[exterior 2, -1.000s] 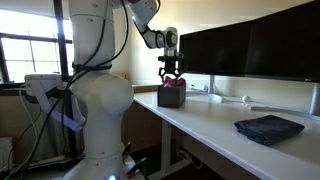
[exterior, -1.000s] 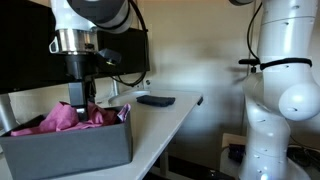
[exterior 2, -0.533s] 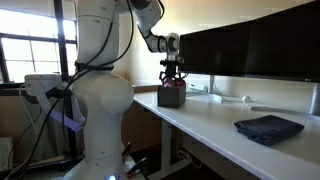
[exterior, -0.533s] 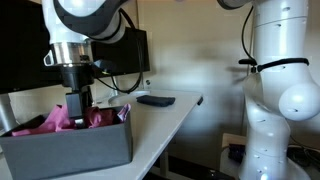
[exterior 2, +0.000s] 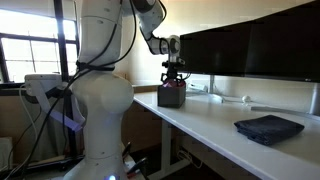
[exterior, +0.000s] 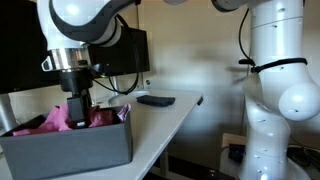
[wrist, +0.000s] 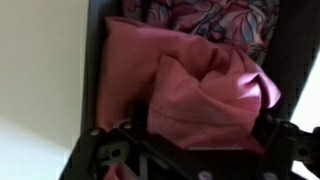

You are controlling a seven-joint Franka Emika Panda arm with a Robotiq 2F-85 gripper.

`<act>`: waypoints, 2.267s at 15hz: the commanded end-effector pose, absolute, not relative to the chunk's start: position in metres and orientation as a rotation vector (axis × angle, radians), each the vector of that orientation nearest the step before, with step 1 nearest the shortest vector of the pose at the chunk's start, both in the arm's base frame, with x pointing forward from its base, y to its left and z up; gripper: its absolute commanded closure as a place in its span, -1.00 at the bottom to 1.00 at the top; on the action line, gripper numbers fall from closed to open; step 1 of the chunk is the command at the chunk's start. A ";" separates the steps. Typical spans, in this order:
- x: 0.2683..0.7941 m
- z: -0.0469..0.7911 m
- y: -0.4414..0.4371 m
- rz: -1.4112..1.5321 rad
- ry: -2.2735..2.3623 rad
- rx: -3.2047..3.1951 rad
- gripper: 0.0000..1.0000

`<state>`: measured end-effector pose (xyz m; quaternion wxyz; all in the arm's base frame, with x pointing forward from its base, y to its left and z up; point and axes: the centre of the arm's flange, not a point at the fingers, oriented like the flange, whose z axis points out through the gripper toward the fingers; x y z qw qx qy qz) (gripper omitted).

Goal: Remove the clothing from the grey box.

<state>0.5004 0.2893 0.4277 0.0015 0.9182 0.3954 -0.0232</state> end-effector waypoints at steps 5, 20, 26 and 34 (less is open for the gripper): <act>0.518 0.410 0.286 -0.062 1.155 2.696 -1.00; 0.561 0.413 0.286 -0.135 1.242 2.741 0.19; 0.555 0.430 0.300 -0.190 1.259 2.873 0.95; 0.534 0.454 0.340 -0.144 1.287 2.879 0.91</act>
